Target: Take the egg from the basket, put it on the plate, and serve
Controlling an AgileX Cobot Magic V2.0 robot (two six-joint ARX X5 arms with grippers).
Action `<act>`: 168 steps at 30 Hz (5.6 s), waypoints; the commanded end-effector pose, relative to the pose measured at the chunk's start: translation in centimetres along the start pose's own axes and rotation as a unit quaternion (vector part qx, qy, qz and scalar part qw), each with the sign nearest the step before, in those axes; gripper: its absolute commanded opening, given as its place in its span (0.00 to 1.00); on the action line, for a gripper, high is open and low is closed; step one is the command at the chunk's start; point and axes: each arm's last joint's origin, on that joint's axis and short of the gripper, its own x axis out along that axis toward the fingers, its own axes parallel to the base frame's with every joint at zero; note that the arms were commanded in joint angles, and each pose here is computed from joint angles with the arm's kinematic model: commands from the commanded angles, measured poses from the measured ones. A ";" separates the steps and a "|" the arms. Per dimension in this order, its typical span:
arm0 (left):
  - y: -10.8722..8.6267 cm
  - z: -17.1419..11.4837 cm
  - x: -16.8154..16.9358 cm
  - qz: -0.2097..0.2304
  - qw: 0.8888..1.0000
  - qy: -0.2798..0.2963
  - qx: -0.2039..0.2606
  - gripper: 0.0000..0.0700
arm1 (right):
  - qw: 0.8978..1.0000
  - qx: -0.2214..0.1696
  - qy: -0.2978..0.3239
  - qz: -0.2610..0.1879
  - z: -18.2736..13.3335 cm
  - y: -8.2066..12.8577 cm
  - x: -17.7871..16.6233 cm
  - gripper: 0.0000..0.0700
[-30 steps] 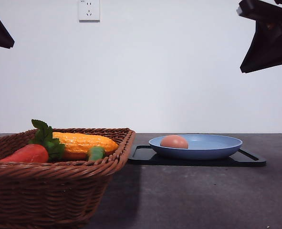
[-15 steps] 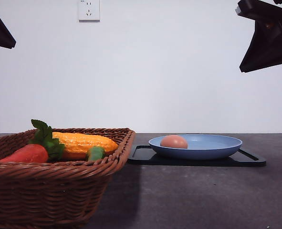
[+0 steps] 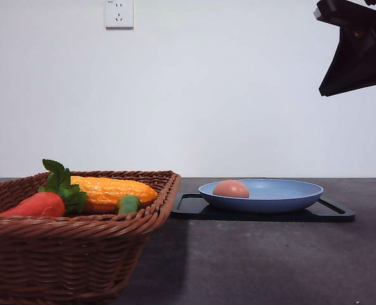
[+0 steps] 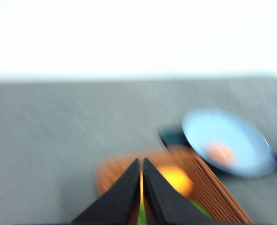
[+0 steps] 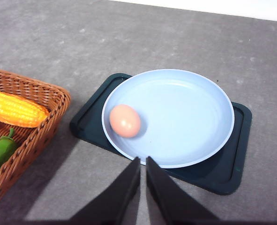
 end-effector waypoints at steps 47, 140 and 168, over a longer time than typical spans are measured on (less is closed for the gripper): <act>4.5 -12.4 1.1 0.166 0.984 0.020 -0.055 0.00 | 1.000 0.005 -0.008 0.001 0.4 0.1 0.0 0.00; 4.5 -12.4 1.1 0.166 0.984 0.020 -0.055 0.00 | 0.985 -0.022 -0.158 -0.065 -10.8 -5.7 -4.6 0.00; 4.5 -12.4 1.1 0.166 0.984 0.020 -0.055 0.00 | 0.985 -0.022 -0.158 -0.065 -10.8 -5.7 -4.6 0.00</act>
